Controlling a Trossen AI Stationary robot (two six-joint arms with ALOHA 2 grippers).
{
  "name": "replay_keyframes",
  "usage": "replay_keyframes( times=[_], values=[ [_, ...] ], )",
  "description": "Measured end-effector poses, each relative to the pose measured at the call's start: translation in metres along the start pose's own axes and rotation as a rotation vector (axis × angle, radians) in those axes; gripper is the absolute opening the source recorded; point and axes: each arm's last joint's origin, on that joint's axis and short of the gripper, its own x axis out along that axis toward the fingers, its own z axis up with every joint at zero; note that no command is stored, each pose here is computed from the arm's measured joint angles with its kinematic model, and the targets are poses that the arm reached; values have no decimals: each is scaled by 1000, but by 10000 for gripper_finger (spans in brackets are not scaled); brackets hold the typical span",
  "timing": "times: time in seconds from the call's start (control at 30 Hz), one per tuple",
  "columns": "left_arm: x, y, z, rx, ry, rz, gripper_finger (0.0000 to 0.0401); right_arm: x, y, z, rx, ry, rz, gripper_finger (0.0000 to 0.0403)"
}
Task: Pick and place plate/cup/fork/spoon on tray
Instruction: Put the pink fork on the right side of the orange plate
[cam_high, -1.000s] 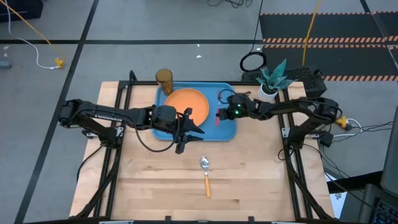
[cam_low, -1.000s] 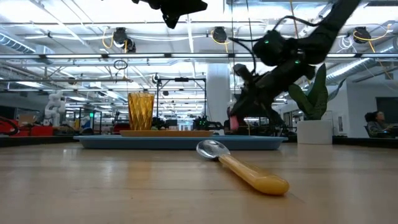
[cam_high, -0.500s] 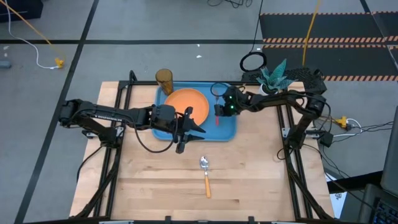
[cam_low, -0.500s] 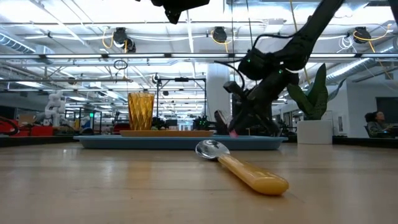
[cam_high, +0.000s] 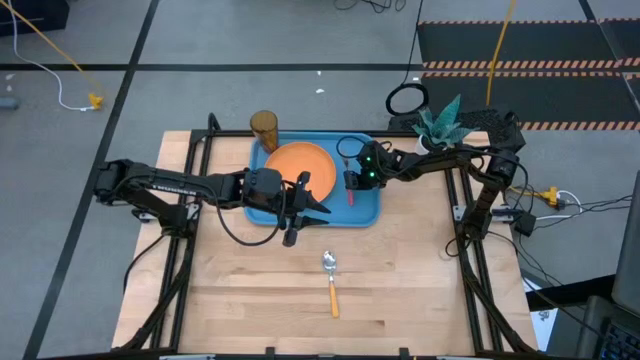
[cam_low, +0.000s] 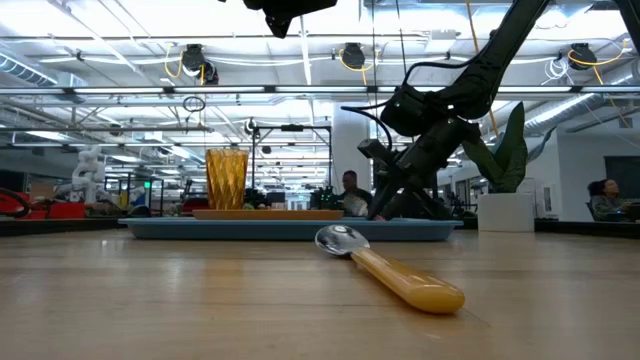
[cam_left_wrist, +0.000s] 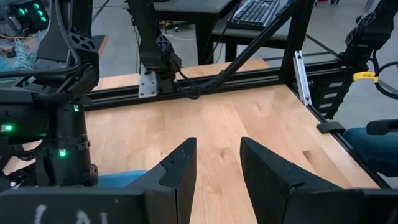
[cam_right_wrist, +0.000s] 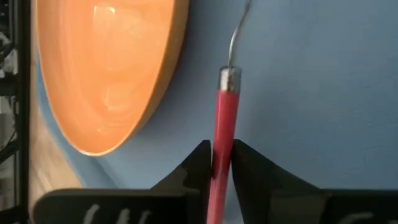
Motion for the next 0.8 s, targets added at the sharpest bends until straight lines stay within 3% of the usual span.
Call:
replay_keyframes(
  times=[0.2,0.47,0.8],
  values=[
    [0,0,0,0,0,0,127,0,0,0,-4,-19,-15,79],
    [0,0,0,-3,0,-1,127,1,0,-1,-26,-77,-64,81],
    [0,0,0,-3,1,-1,127,-25,27,-6,-169,-233,-78,82]
  ],
)
